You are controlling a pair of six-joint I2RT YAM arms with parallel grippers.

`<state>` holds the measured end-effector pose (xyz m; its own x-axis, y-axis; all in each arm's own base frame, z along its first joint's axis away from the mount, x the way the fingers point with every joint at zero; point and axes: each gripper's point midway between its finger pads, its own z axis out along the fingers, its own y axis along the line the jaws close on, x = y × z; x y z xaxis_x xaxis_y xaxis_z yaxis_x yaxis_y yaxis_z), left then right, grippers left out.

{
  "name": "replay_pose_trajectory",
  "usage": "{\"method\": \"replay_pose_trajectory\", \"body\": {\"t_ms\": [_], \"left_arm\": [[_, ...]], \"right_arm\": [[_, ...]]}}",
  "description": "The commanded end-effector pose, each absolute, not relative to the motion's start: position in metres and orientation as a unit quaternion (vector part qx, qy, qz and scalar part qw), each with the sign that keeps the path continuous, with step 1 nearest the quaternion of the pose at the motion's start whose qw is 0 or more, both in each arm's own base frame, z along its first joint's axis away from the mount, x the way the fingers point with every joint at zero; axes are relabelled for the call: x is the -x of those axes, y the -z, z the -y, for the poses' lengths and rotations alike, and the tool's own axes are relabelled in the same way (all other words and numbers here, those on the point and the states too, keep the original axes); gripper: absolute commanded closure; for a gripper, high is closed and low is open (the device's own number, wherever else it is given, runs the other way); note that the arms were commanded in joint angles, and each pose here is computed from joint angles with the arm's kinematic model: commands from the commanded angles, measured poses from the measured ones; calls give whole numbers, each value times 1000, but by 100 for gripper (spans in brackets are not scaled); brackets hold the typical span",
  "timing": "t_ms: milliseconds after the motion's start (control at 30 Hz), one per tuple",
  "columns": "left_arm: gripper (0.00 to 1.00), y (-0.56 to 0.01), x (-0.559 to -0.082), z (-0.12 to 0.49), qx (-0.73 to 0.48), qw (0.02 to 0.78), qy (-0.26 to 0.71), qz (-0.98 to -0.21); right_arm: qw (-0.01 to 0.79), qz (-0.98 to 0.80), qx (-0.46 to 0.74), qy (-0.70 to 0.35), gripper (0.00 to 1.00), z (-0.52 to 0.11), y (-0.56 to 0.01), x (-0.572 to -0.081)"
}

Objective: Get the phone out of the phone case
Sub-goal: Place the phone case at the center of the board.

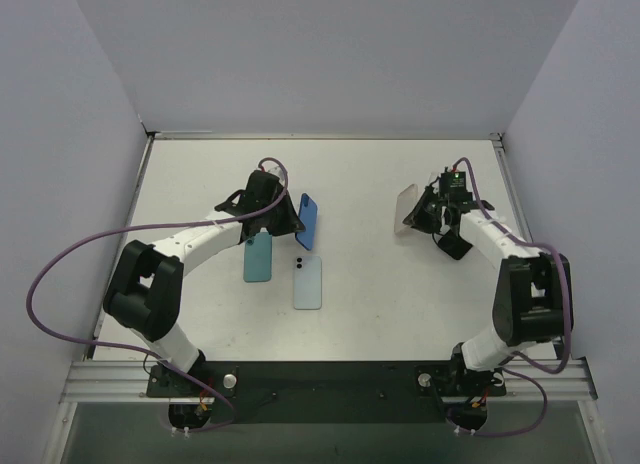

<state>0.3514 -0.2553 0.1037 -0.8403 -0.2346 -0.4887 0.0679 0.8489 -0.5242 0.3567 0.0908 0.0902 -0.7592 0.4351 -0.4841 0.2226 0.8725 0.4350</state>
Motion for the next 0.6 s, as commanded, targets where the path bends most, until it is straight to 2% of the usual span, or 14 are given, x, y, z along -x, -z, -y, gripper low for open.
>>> {"method": "replay_pose_trajectory", "body": {"t_ms": [0, 67, 100, 167, 200, 267, 433, 467, 500, 567], "left_arm": [[100, -159, -369, 266, 32, 329, 346, -878], [100, -164, -374, 262, 36, 331, 351, -875], [100, -166, -375, 262, 37, 332, 352, -874], [100, -169, -381, 258, 40, 334, 355, -872], [100, -170, -384, 257, 41, 334, 359, -871], [100, -171, -393, 252, 46, 332, 363, -869], [100, -172, -407, 245, 45, 327, 369, -869], [100, -173, -411, 242, 47, 328, 371, -868], [100, -176, -415, 243, 46, 330, 375, -865], [100, -169, -422, 243, 47, 323, 382, -865]], "right_arm": [[332, -886, -216, -240, 100, -95, -105, -423], [319, -887, -218, -255, 94, -97, -92, -441], [320, -886, -219, -253, 80, -97, -98, -451], [307, -895, -236, -223, 61, -88, -86, -456], [290, -902, -249, -201, 47, -82, -83, -450], [304, -900, -275, -150, 37, -63, -85, -446], [303, -907, -291, -38, 32, -26, -86, -405], [325, -898, -296, -18, 31, -16, -101, -398], [327, -897, -298, -10, 20, -14, -101, -389], [334, -894, -298, -4, 20, -8, -104, -366]]}}
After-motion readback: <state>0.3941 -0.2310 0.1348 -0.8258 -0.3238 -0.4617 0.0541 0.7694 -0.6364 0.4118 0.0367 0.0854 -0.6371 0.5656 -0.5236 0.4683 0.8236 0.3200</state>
